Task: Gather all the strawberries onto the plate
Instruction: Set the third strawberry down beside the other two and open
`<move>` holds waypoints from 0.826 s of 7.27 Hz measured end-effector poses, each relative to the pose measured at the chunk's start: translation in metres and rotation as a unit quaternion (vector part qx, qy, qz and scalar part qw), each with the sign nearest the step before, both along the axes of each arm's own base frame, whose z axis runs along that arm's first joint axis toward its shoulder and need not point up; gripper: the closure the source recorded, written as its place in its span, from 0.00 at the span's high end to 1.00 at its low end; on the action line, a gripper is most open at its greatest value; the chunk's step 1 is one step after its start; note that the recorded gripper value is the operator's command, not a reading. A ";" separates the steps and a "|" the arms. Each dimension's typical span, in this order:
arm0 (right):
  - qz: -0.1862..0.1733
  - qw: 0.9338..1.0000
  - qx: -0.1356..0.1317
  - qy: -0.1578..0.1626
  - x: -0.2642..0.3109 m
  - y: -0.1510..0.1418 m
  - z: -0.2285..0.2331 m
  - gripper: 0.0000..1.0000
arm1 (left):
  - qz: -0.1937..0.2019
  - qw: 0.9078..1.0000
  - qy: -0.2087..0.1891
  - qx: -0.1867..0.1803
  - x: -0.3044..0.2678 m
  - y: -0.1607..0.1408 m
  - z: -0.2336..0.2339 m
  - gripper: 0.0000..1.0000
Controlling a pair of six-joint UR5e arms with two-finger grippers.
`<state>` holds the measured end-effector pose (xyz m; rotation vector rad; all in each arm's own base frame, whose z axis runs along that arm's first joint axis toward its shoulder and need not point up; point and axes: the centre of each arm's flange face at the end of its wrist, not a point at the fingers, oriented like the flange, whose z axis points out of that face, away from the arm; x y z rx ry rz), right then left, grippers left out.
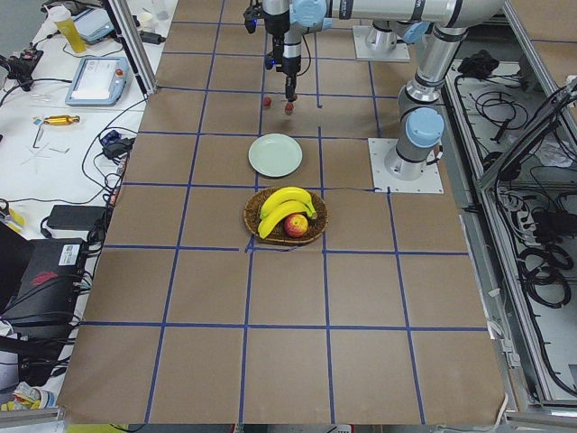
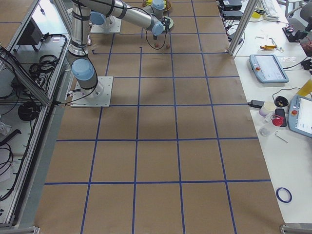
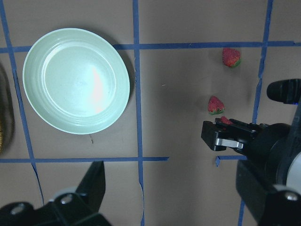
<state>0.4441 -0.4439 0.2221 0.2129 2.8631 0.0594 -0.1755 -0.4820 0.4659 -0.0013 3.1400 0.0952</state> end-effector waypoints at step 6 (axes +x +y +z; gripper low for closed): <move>-0.030 0.999 -0.022 0.014 0.000 -0.011 0.000 1.00 | -0.001 1.000 -0.001 0.001 0.000 0.001 0.000 1.00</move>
